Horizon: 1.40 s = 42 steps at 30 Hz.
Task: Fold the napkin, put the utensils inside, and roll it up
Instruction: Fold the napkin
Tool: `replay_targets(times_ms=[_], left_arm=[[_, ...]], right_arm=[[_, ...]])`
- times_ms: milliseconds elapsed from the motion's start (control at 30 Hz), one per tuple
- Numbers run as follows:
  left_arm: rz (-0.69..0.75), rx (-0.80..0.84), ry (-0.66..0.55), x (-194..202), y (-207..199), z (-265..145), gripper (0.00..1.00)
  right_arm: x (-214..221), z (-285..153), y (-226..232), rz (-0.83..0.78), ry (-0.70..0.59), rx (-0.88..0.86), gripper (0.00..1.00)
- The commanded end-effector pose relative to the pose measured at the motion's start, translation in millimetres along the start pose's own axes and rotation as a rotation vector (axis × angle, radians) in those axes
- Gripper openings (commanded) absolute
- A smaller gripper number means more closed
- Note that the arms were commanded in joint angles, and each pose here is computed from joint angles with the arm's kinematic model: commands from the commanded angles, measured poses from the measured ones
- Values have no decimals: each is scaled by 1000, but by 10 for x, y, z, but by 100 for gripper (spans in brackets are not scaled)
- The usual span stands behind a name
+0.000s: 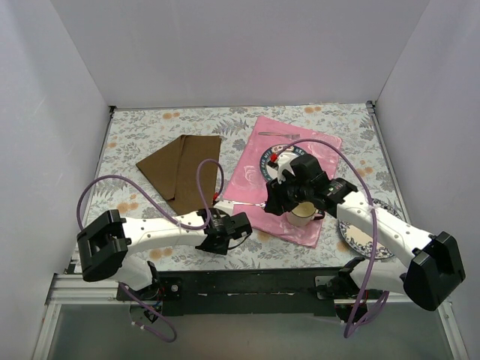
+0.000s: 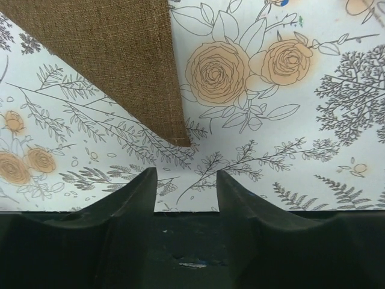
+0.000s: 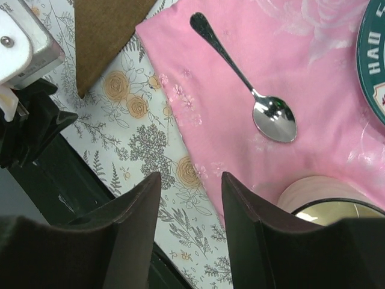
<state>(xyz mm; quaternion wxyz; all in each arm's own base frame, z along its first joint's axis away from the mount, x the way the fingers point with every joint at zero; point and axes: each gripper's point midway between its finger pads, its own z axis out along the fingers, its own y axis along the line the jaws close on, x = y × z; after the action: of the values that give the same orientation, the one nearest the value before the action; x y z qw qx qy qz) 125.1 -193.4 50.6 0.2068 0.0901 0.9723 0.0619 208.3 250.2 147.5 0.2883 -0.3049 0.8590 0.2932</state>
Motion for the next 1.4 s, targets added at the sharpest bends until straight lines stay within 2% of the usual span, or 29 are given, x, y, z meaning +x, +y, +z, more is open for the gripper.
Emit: replay_targets(times_ms=[0, 100, 133, 233, 567, 833, 967, 1100, 1200, 1367], left_arm=[[28, -23, -51, -131, 35, -71, 47], [57, -24, -32, -121, 10, -14, 49], [54, -35, -20, -126, 30, 19, 44], [62, -30, 0, -147, 13, 92, 40], [88, -59, 20, -161, 18, 203, 32], [92, -80, 16, -169, 34, 246, 29], [86, -81, 11, -180, 37, 229, 18], [60, -79, -16, -270, 48, 153, 11], [36, -87, -26, -354, 86, 115, 1], [-59, -82, -38, -577, 242, 79, 0]], right_arm=[[-76, -101, 7, 0, -77, 8, 54], [-61, -140, 10, -1, -91, 10, 53], [-54, -146, 2, -2, -91, 15, 53], [-66, -172, -8, -10, -103, 26, 54], [-50, -136, 6, -4, -98, 8, 54], [-40, -98, 27, 5, -92, -13, 54], [-29, -79, 31, 9, -88, -18, 54], [-6, -60, 26, 10, -82, -20, 54], [2, -49, 37, 10, -77, -27, 54], [-2, -26, 26, 11, -73, -27, 54]])
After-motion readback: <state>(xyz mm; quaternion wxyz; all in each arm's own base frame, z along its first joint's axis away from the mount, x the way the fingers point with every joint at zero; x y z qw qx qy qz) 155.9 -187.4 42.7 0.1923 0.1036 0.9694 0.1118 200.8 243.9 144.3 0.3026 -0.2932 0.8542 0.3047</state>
